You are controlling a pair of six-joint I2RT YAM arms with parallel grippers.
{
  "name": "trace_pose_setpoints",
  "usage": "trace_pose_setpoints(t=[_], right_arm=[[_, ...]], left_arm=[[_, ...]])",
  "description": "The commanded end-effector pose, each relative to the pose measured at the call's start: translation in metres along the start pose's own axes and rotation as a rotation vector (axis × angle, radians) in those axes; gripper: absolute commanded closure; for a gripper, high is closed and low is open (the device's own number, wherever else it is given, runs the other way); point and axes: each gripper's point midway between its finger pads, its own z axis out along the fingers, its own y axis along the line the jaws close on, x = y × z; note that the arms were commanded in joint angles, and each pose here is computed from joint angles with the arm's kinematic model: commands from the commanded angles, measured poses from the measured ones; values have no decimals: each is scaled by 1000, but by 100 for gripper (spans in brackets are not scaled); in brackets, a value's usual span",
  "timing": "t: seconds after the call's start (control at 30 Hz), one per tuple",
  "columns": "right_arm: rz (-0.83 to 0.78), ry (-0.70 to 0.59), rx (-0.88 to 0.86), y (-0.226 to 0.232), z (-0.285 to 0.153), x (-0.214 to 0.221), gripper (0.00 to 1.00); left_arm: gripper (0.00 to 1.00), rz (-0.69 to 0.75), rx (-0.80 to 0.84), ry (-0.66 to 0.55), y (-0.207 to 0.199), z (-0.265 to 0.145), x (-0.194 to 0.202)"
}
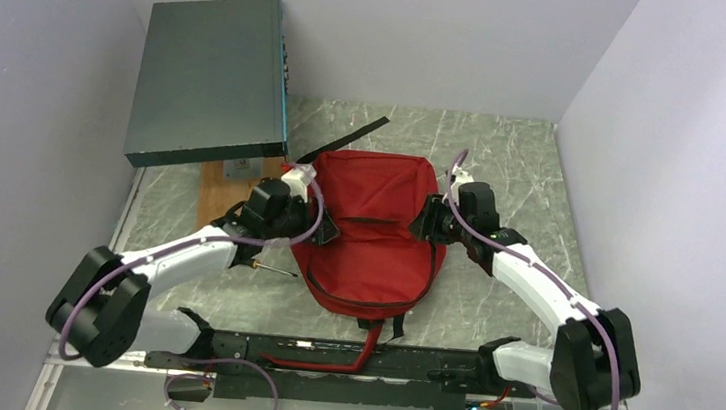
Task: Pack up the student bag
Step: Adjust the student bag at the center of the board.
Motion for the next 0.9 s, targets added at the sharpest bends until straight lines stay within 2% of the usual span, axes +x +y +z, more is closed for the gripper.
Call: trace_pose_setpoints(t=[0.0, 0.17, 0.23, 0.37, 0.4, 0.47, 0.6, 0.8, 0.83, 0.87], right_arm=[[-37, -10, 9, 2, 16, -13, 54], [-46, -3, 28, 9, 26, -11, 54], [-37, -7, 66, 4, 27, -11, 60], [26, -17, 102, -6, 24, -16, 96], [53, -20, 87, -9, 20, -21, 100], [144, -29, 40, -15, 7, -30, 100], [321, -47, -119, -22, -21, -38, 100], [324, 35, -283, 1, -29, -23, 100], [314, 35, -252, -3, -30, -24, 95], [289, 35, -210, -7, -31, -24, 78]], left_arm=[[40, 11, 7, 8, -4, 21, -18], [53, -4, 3, 43, 0, 40, -14], [59, 0, -23, 57, 5, 44, -13], [73, 21, -90, 63, 18, 42, -12], [80, 30, -106, 59, 21, 40, -13], [99, 44, -146, 60, 28, 34, -11], [100, 80, -139, 29, 29, 19, -9], [100, 98, -17, -3, 10, -3, 1], [100, 95, 2, -8, 6, -7, 2], [100, 90, 25, -18, 1, -12, 1]])
